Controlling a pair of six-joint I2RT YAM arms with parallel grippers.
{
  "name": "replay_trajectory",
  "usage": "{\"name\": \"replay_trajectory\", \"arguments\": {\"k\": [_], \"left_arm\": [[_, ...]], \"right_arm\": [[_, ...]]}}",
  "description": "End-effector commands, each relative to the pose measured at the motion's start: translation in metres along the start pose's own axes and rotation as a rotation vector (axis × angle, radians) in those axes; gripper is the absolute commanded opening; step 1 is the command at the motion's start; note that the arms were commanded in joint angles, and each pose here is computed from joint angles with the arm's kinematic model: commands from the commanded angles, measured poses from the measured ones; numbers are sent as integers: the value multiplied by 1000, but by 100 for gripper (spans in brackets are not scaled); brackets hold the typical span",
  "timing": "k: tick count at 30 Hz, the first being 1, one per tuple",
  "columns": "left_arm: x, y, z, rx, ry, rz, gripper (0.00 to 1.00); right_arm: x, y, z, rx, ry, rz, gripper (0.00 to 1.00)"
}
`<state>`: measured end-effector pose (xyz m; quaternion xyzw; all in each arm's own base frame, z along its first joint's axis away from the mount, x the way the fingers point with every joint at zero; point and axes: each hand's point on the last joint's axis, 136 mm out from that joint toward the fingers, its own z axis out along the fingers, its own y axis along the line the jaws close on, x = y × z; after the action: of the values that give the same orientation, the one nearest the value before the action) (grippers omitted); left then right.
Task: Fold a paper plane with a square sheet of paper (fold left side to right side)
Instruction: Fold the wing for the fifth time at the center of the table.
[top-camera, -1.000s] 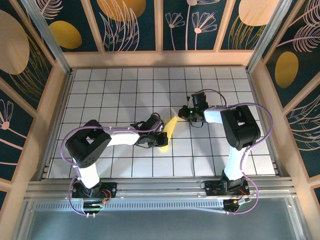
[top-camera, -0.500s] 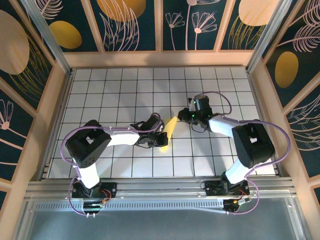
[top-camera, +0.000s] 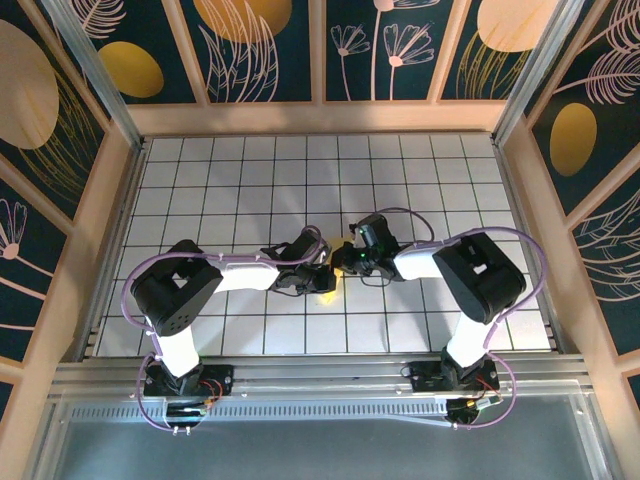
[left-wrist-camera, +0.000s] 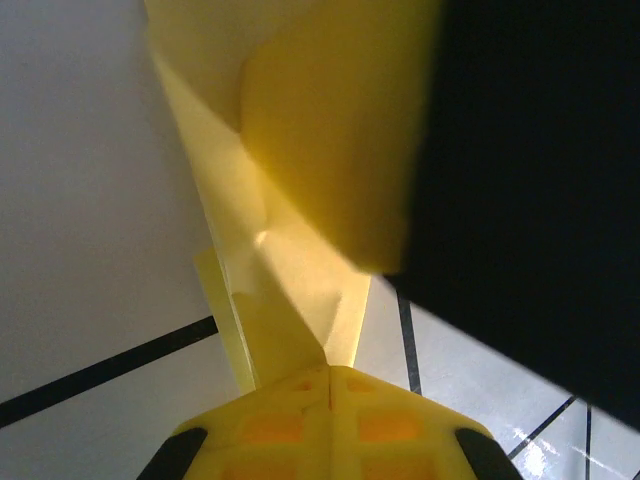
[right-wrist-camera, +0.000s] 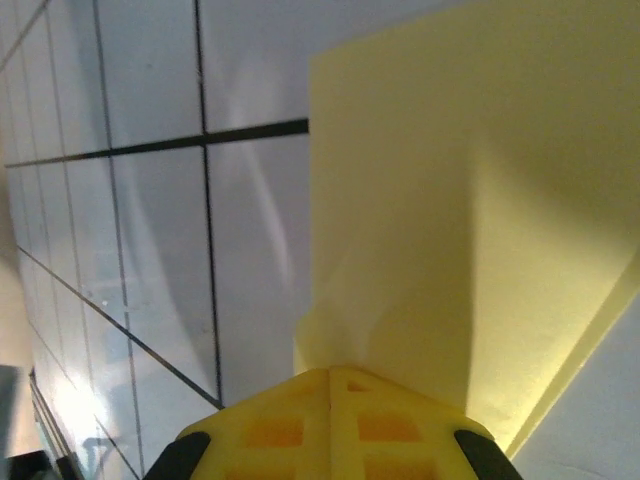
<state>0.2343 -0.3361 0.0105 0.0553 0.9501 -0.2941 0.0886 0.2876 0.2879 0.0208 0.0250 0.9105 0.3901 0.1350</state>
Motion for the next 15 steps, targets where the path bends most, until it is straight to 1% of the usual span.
{"name": "replay_trajectory", "arguments": {"k": [1,5,9,13,15], "left_arm": [[46,66,4,-240,141,-55,0],[37,47,-1,-178,122,-44,1],[21,13,-15,-65,81,-21,3],[16,-16,-33,46,62,-10,4],[18,-22,-37,83,65,-19,5]], "right_arm": [[3,-8,5,25,8,23,0],[14,-28,8,96,41,49,0],[26,-43,11,139,77,71,0],[31,-47,11,144,91,70,0],[31,-45,11,139,91,66,0]]}}
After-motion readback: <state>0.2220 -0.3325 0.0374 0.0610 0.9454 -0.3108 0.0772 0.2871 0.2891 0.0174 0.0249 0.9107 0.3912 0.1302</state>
